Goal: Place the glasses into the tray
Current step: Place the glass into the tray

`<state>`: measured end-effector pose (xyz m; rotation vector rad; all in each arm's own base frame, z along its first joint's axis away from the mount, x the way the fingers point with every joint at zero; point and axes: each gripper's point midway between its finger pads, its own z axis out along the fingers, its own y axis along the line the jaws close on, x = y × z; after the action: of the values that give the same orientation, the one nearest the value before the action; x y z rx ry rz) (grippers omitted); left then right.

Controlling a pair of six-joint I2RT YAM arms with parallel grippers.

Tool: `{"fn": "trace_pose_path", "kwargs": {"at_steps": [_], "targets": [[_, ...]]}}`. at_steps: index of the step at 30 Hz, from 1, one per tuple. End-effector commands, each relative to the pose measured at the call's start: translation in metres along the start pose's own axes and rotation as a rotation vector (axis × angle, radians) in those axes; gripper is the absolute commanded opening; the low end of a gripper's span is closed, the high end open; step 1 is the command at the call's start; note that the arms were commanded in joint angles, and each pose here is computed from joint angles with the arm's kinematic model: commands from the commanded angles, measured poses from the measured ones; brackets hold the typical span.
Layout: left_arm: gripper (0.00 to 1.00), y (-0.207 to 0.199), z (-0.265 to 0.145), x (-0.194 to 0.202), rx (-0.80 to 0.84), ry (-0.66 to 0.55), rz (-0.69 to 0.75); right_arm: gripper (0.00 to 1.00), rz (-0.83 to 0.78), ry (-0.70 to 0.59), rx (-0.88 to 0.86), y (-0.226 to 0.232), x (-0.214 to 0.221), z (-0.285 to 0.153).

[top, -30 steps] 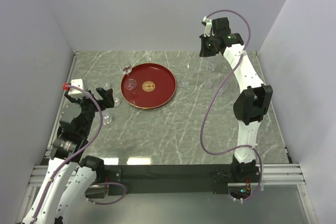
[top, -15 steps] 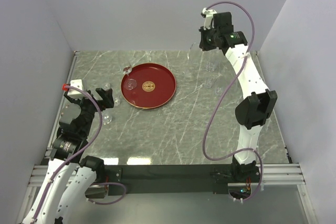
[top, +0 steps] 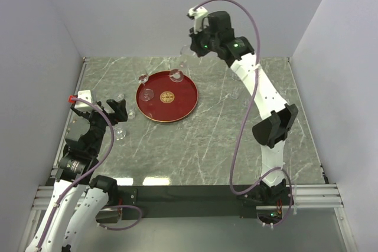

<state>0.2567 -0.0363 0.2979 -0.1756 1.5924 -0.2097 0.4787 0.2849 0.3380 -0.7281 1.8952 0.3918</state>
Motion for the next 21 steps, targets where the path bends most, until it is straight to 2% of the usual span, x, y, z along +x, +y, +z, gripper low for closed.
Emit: {"fn": "trace_pose_path", "kwargs": {"at_steps": [1, 11, 21], "targets": [[0.99, 0.000, 0.001, -0.011, -0.004, -0.051, -0.010, 0.00, -0.078, -0.162, -0.003, 0.018, -0.048, 0.012], [0.99, 0.000, 0.001, -0.010, -0.002, -0.049, -0.009, 0.00, -0.146, -0.148, -0.019, 0.057, -0.035, 0.058], [0.99, -0.001, 0.000, -0.012, 0.006, -0.056, -0.013, 0.00, -0.167, -0.109, 0.000, 0.059, -0.013, 0.084]]}}
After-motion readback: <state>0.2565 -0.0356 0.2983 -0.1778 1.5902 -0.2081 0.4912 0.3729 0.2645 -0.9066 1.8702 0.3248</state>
